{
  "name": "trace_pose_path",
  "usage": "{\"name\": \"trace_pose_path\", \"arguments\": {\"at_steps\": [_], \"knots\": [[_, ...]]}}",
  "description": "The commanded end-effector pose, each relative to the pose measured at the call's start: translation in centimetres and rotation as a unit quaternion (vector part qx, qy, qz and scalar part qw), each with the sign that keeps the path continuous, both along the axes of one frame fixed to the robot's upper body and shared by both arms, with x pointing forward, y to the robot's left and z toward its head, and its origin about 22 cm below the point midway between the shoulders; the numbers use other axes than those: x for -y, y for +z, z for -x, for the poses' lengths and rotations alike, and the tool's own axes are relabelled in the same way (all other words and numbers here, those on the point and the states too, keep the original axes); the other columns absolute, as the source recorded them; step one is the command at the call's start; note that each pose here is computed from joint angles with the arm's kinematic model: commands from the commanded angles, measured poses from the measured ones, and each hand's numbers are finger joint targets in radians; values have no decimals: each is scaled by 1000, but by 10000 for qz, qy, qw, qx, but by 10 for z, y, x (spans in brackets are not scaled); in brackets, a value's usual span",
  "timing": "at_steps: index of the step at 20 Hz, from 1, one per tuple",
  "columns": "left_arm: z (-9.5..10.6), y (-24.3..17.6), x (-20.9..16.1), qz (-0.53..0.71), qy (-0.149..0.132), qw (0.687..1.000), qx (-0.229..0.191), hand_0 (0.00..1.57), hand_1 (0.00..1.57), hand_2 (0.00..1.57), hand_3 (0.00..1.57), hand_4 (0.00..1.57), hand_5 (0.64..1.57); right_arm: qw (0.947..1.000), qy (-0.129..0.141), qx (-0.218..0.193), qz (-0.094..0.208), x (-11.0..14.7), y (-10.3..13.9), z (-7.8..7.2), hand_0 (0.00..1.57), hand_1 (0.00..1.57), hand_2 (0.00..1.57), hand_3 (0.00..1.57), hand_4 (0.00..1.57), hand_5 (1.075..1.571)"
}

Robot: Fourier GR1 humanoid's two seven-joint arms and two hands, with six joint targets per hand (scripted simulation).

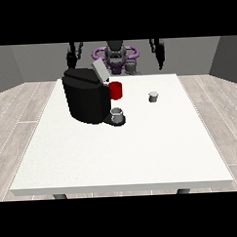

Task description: Insert the coffee pod into the coffee machine and close the lid

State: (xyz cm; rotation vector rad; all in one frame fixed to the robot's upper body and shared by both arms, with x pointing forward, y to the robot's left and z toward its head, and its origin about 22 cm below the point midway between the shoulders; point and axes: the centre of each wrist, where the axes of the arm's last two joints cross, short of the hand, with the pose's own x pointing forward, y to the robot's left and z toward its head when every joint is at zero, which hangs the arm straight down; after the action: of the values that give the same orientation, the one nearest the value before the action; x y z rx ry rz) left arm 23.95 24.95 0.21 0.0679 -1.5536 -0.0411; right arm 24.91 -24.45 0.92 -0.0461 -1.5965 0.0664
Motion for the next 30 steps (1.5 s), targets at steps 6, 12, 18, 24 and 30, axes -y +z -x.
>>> {"name": "trace_pose_path", "arguments": {"at_steps": [6,12,18,24,30], "knots": [[20,-12,10,239,-511,9972,500,0,0,0,0,319,1571,9977,-142,-646,117,30,-18,14,0,0,0,0,128,1571],[10,1,-9,-106,-459,9963,713,0,0,0,0,240,1571,9946,-973,252,-260,27,-23,12,0,0,0,0,145,1571],[-11,10,-38,-1140,-482,9905,592,0,0,0,0,0,1571,9956,-891,184,-219,17,-16,9,0,0,0,0,177,1571],[-40,17,-68,-1153,-372,9926,58,0,0,0,0,0,1571,9962,-627,444,-404,-1,-25,14,0,0,0,0,192,1571],[-69,22,-84,-1577,-231,9872,35,0,0,0,0,0,1571,9956,-425,701,-446,-5,-5,-9,0,0,0,0,259,1571]]}}
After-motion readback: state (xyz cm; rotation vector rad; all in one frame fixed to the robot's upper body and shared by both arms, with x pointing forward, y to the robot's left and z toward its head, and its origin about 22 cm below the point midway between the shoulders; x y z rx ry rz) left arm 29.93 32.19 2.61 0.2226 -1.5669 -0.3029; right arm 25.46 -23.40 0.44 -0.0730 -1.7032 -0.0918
